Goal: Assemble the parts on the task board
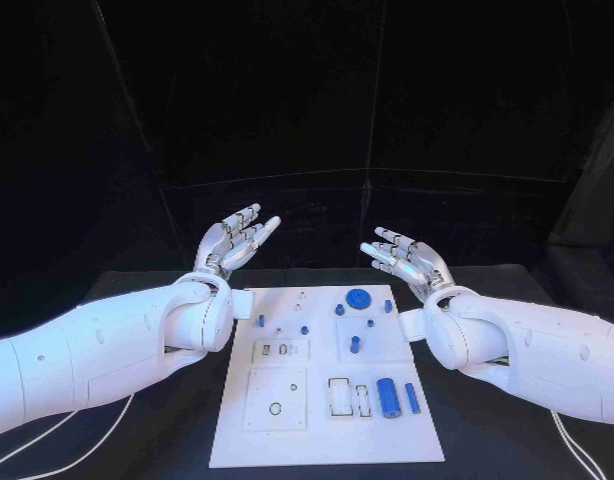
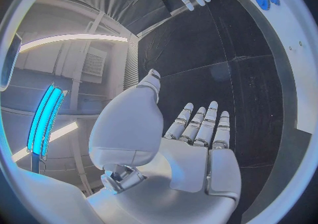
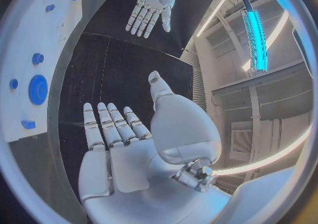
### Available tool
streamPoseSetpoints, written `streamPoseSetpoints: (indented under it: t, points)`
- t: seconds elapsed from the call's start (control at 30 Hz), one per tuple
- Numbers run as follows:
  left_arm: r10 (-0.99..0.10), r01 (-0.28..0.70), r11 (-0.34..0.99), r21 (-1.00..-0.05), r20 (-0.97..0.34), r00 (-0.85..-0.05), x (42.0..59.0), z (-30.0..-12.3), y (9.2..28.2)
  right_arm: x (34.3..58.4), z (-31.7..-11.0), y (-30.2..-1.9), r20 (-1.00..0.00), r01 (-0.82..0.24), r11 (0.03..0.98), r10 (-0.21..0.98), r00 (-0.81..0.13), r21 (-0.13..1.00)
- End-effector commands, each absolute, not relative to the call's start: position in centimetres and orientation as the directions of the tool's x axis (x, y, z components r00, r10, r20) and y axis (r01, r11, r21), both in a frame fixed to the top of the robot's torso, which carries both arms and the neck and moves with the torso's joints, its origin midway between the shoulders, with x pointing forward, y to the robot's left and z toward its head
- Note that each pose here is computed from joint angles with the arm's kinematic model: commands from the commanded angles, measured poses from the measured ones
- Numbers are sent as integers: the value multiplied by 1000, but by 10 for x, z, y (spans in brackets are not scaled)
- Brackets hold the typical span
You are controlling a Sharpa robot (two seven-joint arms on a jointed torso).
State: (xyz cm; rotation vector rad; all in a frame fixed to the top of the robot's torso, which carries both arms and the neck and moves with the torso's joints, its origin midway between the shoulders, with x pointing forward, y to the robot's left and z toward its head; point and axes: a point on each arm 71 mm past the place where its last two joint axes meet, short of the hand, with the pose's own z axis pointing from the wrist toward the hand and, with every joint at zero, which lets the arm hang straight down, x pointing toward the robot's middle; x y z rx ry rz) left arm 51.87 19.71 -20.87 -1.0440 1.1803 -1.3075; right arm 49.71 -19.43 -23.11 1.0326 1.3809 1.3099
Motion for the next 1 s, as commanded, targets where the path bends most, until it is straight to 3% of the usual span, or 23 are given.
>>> streamPoseSetpoints:
  t: [0.03, 0.2, 0.23, 0.5, 0.77, 1.0]
  points:
    - [-991, 197, -36, -980, 9, -137, 519, -203, 194, 499, -229, -185, -90, -47, 79, 929, -358, 996]
    - [-991, 197, -36, -980, 9, -137, 519, -203, 194, 500, -229, -185, -97, -49, 85, 922, -375, 995]
    - [-992, 194, -14, -981, -10, -123, 521, -204, 216, 517, -210, -206, -453, -280, 372, 827, -333, 885]
    - [-983, 214, 25, -977, -63, -172, 515, -202, 223, 524, -191, -210, -643, -400, 524, 717, -271, 752]
    - [-965, 209, 39, -977, -91, -245, 499, -198, 224, 530, -168, -203, -835, -492, 681, 501, -228, 543]
    - [-955, 206, 24, -978, -84, -286, 484, -188, 223, 532, -162, -190, -935, -522, 776, 286, -209, 355]
